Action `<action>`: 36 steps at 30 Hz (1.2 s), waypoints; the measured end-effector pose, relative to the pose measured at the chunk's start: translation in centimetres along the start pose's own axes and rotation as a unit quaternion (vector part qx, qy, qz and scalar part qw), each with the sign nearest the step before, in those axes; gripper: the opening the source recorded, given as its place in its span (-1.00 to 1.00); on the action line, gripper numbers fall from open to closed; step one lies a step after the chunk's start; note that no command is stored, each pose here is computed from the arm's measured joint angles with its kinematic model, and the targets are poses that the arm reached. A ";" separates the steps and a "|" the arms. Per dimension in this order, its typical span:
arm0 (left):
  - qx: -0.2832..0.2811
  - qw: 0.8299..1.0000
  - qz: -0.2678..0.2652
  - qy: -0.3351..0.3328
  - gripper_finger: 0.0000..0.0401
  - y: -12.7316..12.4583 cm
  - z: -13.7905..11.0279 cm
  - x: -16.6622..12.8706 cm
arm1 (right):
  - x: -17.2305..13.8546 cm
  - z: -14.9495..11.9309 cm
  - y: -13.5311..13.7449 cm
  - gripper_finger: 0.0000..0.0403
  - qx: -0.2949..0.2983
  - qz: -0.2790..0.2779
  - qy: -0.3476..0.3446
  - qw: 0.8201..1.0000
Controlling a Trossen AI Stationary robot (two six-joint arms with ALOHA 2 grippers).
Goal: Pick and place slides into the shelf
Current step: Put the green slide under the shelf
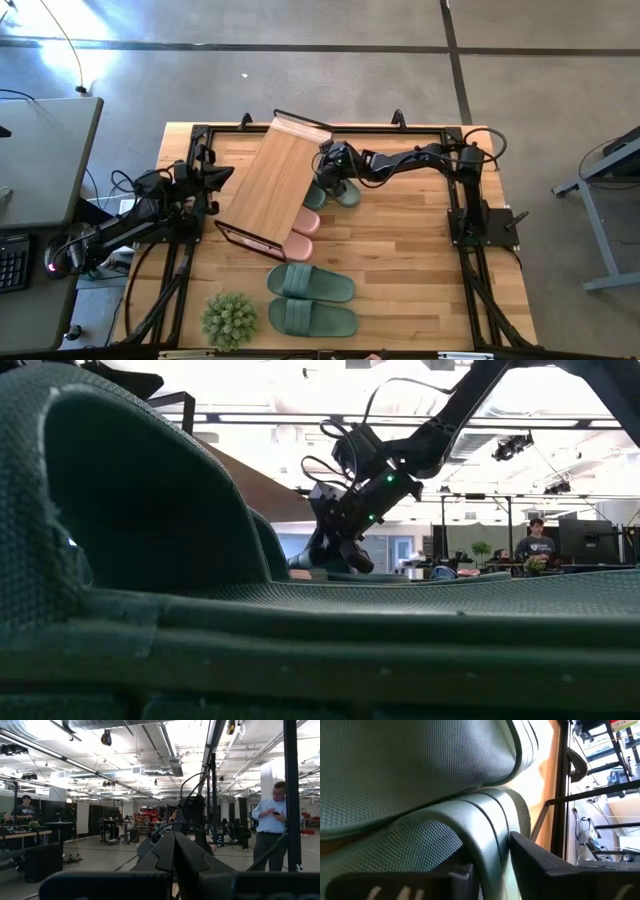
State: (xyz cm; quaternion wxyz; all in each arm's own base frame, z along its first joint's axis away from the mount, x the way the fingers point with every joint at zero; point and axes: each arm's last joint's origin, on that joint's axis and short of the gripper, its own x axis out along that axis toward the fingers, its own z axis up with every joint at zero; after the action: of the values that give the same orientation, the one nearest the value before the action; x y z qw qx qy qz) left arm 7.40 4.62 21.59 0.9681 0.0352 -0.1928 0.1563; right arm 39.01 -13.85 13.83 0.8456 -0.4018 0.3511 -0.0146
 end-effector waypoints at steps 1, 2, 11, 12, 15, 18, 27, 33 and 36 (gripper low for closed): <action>0.000 1.000 0.000 0.000 -1.00 0.0 0.0 0.0 | 0.0 -0.1 0.0 -0.53 0.000 0.000 0.001 1.000; 0.000 1.000 0.000 0.000 -1.00 0.0 0.0 0.0 | 0.0 -0.1 0.0 -0.49 0.001 0.000 0.001 1.000; 0.000 1.000 0.000 0.000 -1.00 0.0 0.0 0.0 | 0.0 -0.4 0.1 -0.31 -0.009 -0.002 0.024 1.000; 0.000 1.000 0.000 0.000 -1.00 0.0 0.0 0.0 | 0.0 -0.4 0.1 -0.30 -0.009 -0.004 0.031 0.999; 0.000 1.000 0.000 0.000 -1.00 0.0 0.0 0.0 | 0.0 -0.5 0.1 -0.30 -0.012 -0.008 0.044 0.999; 0.000 1.000 0.000 0.000 -1.00 0.0 0.0 0.0 | -0.4 -0.4 -0.1 -0.30 -0.009 -0.003 0.044 0.999; 0.000 1.000 0.000 0.001 -1.00 0.0 0.0 0.0 | -2.3 0.0 -0.4 -0.30 0.006 0.050 0.039 0.998; 0.000 1.000 -0.002 0.001 -1.00 0.0 0.0 0.0 | -3.2 -0.1 -0.3 -0.30 0.029 0.078 0.061 0.995; 0.000 1.000 -0.003 0.002 -1.00 0.0 0.0 0.0 | -4.0 0.2 -0.7 -0.30 0.044 0.076 0.061 0.994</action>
State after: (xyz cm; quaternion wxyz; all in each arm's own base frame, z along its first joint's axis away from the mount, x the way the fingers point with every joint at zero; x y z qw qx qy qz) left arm 7.42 4.61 21.55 0.9690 0.0350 -0.1906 0.1534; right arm 36.28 -12.99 16.73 0.8381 -0.3348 0.4307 0.0097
